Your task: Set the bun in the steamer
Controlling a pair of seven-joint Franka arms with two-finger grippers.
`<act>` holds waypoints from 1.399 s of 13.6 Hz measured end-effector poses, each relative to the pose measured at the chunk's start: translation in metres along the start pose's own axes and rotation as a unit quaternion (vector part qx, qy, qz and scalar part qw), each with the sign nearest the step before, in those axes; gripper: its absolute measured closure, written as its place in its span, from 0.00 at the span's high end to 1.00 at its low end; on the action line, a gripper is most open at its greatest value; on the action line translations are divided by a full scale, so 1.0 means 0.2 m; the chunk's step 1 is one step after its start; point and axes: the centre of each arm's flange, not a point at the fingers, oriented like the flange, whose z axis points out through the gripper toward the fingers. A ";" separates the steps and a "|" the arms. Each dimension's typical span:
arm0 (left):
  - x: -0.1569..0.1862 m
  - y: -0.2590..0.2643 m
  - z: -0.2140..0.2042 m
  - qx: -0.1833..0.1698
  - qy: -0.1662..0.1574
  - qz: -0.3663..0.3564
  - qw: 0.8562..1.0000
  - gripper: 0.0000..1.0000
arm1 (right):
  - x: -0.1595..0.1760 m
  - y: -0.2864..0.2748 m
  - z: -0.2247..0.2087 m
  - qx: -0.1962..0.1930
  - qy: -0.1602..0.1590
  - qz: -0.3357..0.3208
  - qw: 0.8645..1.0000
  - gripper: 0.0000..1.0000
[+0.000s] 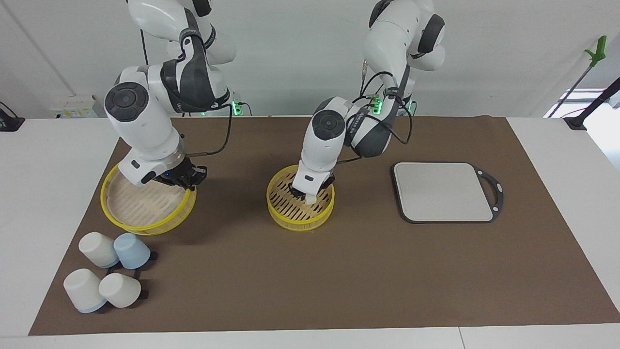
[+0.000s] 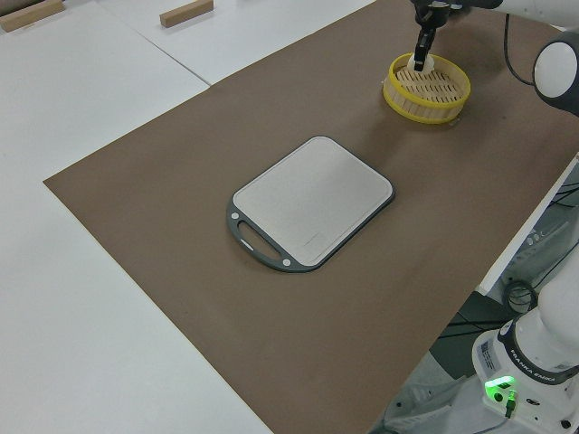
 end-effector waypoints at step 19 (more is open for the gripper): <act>0.36 -0.85 -0.83 0.001 0.035 -0.121 0.992 1.00 | -0.01 -0.44 -0.04 0.028 0.051 0.034 0.998 0.09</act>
